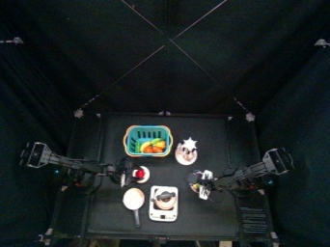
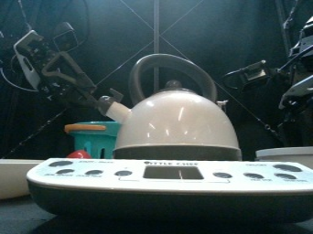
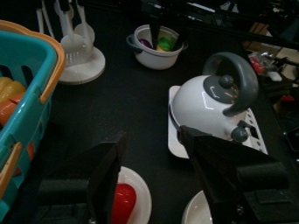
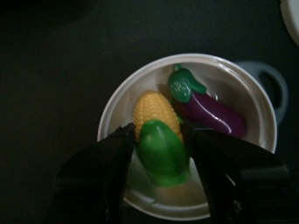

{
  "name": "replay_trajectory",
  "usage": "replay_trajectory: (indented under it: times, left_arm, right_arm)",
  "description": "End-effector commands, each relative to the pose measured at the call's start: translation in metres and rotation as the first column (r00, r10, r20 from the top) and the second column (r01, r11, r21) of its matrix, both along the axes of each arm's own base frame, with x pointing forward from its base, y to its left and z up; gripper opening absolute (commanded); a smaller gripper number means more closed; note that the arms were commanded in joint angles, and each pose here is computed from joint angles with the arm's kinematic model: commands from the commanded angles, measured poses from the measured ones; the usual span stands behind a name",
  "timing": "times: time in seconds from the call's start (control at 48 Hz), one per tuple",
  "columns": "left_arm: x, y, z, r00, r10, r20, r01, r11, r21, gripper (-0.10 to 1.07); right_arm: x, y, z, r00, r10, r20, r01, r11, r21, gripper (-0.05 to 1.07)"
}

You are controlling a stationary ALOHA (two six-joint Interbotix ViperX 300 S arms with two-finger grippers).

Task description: Pick up corn

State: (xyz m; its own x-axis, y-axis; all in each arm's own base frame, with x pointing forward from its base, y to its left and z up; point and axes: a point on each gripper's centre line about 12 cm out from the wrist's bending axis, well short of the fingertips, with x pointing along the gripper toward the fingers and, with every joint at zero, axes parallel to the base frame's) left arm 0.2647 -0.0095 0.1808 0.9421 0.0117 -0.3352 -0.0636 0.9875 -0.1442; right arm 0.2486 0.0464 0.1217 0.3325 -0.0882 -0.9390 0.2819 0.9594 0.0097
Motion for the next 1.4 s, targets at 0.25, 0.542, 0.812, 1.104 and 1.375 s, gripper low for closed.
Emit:
replay_trajectory:
  times: [0.25, 0.542, 0.812, 1.104, 1.375]
  left_arm:
    - [0.002, 0.0, 0.004, 1.0, 0.003, 0.014, -0.003, 1.0, -0.001, 0.89]
    - [0.003, 0.0, 0.004, 1.0, 0.003, 0.014, -0.003, 1.0, -0.002, 0.89]
    - [0.003, 0.0, 0.004, 1.0, 0.003, 0.014, -0.003, 1.0, -0.002, 0.89]
    - [0.003, 0.001, 0.004, 1.0, 0.006, 0.015, -0.006, 1.0, -0.004, 0.89]
    - [0.002, 0.001, 0.003, 1.0, 0.006, 0.012, -0.006, 1.0, -0.004, 0.89]
  right_arm:
    - [0.007, -0.001, -0.002, 1.0, 0.024, 0.003, -0.024, 0.999, -0.023, 0.77]
    - [0.015, -0.002, 0.009, 0.997, 0.055, 0.045, -0.052, 0.997, -0.053, 0.57]
    - [0.026, -0.004, 0.038, 0.991, 0.063, 0.119, -0.053, 0.995, -0.085, 0.56]
    - [0.024, -0.007, 0.042, 0.993, 0.059, 0.099, -0.048, 0.993, -0.11, 0.56]
    - [0.018, -0.009, 0.054, 0.994, 0.021, 0.109, -0.011, 0.995, -0.095, 0.63]
